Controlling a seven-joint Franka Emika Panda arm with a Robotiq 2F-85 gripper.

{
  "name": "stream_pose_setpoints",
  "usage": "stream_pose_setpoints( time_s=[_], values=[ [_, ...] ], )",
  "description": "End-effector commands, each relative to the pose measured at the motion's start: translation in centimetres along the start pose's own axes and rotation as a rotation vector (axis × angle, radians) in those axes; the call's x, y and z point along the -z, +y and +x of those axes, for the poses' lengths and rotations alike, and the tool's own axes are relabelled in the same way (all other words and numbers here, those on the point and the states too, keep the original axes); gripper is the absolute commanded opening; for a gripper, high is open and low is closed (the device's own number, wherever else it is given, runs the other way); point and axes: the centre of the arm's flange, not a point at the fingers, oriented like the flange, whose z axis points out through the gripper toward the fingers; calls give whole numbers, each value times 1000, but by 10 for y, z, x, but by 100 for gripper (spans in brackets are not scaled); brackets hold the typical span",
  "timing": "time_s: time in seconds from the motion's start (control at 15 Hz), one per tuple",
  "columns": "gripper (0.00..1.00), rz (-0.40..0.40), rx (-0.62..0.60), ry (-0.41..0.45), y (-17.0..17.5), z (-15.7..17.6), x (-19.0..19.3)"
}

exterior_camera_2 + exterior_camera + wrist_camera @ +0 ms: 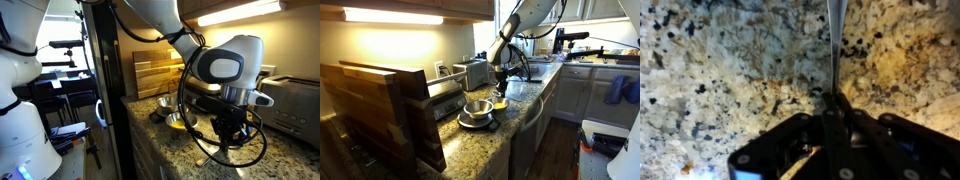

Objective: Use the spoon on the counter to scoop some of the contents in the bowl on the left into the bowl on the right

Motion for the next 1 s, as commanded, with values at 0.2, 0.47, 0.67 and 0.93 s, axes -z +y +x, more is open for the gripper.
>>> stream_pose_setpoints(
  time_s=[0.2,0.47,0.67,0.93],
  values=[
    [7,15,44,-14,-2,-5,14],
    [8,-3,80,-6,-10,-9,35],
    [7,-14,112,5,-18,-12,58],
    [8,-2,207,12,-35,-29,97]
  ],
)
